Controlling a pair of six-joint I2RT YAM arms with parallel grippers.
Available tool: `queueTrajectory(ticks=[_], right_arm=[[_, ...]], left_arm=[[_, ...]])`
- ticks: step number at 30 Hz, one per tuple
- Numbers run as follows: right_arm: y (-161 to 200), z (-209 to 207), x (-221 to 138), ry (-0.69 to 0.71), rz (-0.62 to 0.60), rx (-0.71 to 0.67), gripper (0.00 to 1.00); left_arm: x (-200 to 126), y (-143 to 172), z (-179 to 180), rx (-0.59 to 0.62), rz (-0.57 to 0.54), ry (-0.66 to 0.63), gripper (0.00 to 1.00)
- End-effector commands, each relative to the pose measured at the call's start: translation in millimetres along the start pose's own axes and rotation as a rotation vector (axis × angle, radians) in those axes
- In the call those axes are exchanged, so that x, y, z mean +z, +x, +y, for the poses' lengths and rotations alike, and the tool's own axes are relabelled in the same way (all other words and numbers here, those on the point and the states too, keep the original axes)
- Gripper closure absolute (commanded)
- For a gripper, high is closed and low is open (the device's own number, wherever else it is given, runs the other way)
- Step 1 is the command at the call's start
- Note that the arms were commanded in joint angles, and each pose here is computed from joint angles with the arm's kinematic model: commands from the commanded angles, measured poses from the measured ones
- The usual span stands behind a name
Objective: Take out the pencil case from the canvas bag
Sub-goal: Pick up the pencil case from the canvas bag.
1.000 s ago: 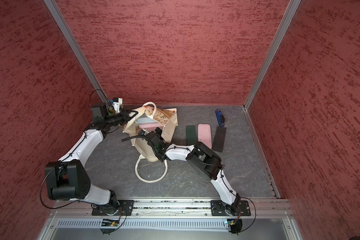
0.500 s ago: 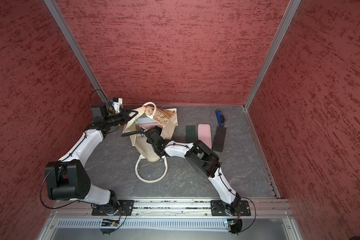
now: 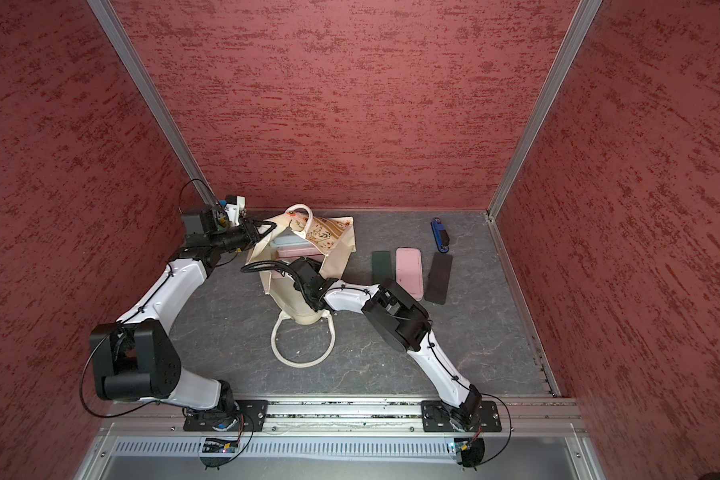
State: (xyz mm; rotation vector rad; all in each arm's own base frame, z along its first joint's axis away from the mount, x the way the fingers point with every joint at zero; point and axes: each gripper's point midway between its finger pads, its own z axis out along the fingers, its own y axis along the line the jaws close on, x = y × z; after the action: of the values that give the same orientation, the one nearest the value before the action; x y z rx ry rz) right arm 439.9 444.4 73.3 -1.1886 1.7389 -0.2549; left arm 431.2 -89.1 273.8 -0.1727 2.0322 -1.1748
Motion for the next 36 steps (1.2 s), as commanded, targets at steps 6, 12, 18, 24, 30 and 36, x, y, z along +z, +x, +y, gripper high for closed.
queueTrajectory(ticks=[6,12,18,24,30,36], right_arm=[[-26.4,-22.3,-26.9,0.041,-0.108,-0.007,0.56],[-30.2,-22.8,-43.5,0.047,-0.134,-0.029,0.61],[-31.4,-11.0,-61.9,-0.024,-0.152,-0.056,0.66],[-34.6,-15.1,-87.8,-0.054,-0.183,-0.057,0.69],[-37.1,-18.1,-115.2,-0.079,-0.230,-0.039,0.71],[-39.6,-23.6,-127.7,-0.074,-0.248,-0.008,0.75]], left_arm=[[2.1,1.7,5.5,-0.038,0.011,-0.007,0.97],[2.3,1.6,7.8,-0.043,0.009,-0.012,0.97],[0.3,-0.1,10.1,-0.043,0.005,-0.021,0.97],[-6.8,-5.7,10.3,-0.039,-0.016,-0.026,0.97],[-7.5,-7.0,10.7,-0.040,-0.021,-0.026,0.97],[-6.4,-6.0,13.4,-0.051,-0.017,-0.028,0.97]])
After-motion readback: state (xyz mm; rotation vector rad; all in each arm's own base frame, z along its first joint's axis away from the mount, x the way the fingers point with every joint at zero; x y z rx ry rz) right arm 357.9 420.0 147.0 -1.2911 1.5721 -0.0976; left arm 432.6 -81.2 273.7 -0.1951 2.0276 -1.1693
